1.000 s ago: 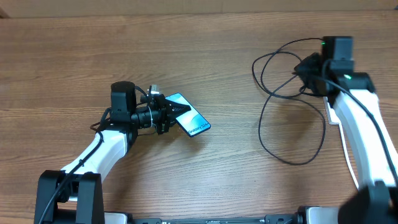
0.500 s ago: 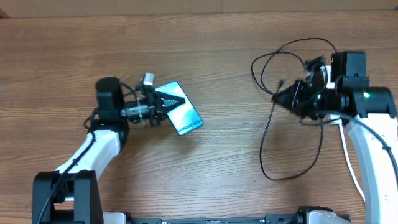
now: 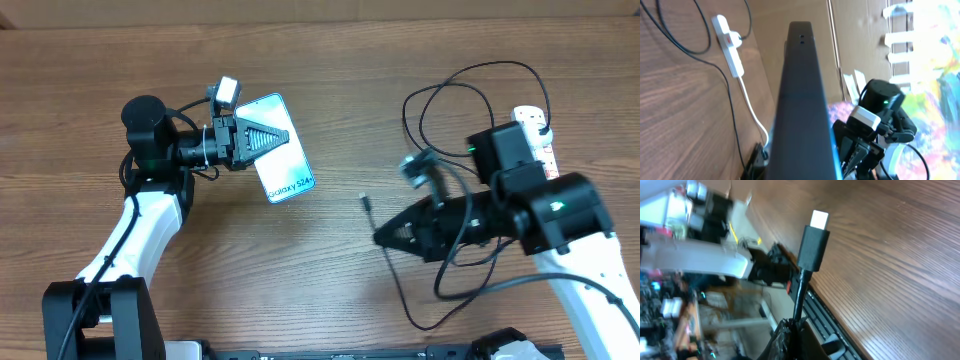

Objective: Plug charger to phone and switch on socket
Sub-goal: 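Bring the USB-C plug toward the phone's bottom port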

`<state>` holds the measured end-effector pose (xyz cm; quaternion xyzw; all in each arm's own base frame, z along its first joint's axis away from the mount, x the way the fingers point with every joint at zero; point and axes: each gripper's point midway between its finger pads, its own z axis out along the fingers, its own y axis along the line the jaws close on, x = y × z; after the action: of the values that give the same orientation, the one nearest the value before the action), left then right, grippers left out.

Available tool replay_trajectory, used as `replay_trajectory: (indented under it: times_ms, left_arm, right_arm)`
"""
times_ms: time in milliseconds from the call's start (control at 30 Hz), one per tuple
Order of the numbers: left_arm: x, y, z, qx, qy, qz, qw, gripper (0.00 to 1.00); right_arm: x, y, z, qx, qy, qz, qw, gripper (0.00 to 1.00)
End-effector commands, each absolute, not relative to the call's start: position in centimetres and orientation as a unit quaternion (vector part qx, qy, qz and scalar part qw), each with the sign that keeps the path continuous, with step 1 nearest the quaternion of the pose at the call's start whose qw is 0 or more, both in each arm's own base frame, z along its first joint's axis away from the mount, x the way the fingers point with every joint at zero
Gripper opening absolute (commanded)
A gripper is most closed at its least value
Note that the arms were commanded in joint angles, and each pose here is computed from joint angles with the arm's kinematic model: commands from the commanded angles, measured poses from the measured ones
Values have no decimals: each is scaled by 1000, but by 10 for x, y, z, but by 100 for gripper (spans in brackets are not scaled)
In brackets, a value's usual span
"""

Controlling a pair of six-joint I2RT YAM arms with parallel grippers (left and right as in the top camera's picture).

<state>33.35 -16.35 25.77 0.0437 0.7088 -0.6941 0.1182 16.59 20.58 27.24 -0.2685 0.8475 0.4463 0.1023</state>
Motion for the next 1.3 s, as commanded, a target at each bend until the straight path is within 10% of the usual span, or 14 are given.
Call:
replay_trajectory:
  times_ms: [0, 1267]
  left_arm:
    - [320, -169, 266, 76, 703, -702, 86, 4]
    - [347, -158, 258, -4, 712, -694, 109, 4]
  right_arm:
    - [176, 210, 257, -260, 885, 368, 121, 4]
    - [173, 290, 226, -230, 919, 290, 137, 4]
